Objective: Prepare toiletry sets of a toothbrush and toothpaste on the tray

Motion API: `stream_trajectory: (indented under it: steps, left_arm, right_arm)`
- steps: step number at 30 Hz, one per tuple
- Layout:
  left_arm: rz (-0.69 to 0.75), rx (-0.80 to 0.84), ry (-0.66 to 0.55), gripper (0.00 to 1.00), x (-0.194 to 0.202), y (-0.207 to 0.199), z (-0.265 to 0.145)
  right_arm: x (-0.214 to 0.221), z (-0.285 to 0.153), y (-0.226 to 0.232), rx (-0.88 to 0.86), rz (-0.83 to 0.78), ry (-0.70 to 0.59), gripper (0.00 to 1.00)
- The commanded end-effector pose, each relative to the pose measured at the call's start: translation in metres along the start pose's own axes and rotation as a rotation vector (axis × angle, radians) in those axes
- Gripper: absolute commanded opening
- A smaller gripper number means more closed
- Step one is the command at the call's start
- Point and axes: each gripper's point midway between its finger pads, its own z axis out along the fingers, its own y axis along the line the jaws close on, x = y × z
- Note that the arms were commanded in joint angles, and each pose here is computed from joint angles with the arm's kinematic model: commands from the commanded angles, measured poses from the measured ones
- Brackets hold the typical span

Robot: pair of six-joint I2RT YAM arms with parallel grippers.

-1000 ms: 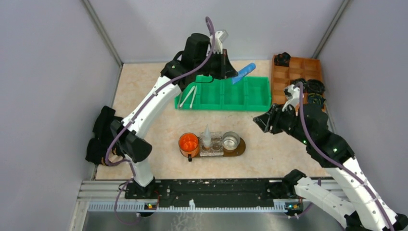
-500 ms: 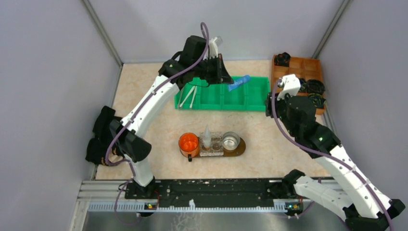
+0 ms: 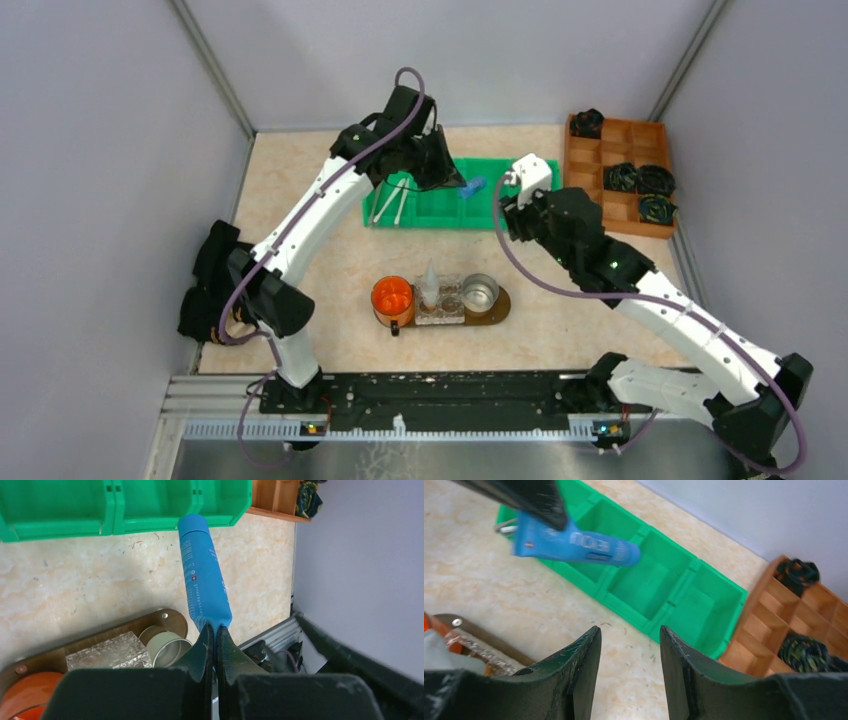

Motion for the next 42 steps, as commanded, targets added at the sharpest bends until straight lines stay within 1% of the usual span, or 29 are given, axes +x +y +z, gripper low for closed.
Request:
stream_trajectory:
  steps: [1, 8, 11, 15, 26, 34, 42]
  left_arm:
    - [-0.164, -0.067, -0.030, 0.00, -0.005, 0.005, -0.010]
    - [-0.277, -0.062, -0.023, 0.00, -0.006, 0.001, 0.001]
    - [-0.318, -0.050, -0.002, 0.00, -0.004, -0.002, 0.007]
    - [-0.357, -0.028, 0.023, 0.00, 0.000, -0.007, 0.008]
    - [-0.387, 0.019, 0.043, 0.00, 0.007, -0.015, -0.002]
    - [-0.375, 0.041, 0.012, 0.00, 0.005, -0.017, -0.019]
    - [-0.373, 0.054, 0.013, 0.00, 0.012, -0.018, -0.031]
  right_arm:
    - [-0.048, 0.000, 0.032, -0.090, -0.052, -0.144, 0.47]
    - [-0.064, -0.001, 0.069, -0.116, -0.106, -0.232, 0.46]
    - [-0.071, -0.004, 0.069, -0.076, -0.096, -0.279, 0.44]
    - [-0.067, -0.001, 0.068, -0.045, -0.085, -0.296, 0.43]
    - [-0.059, 0.020, 0.079, -0.032, -0.090, -0.259, 0.40]
    - [-0.053, 0.028, 0.073, 0.023, -0.102, -0.216, 0.38]
    - [-0.050, 0.032, 0.069, 0.062, -0.104, -0.199, 0.32]
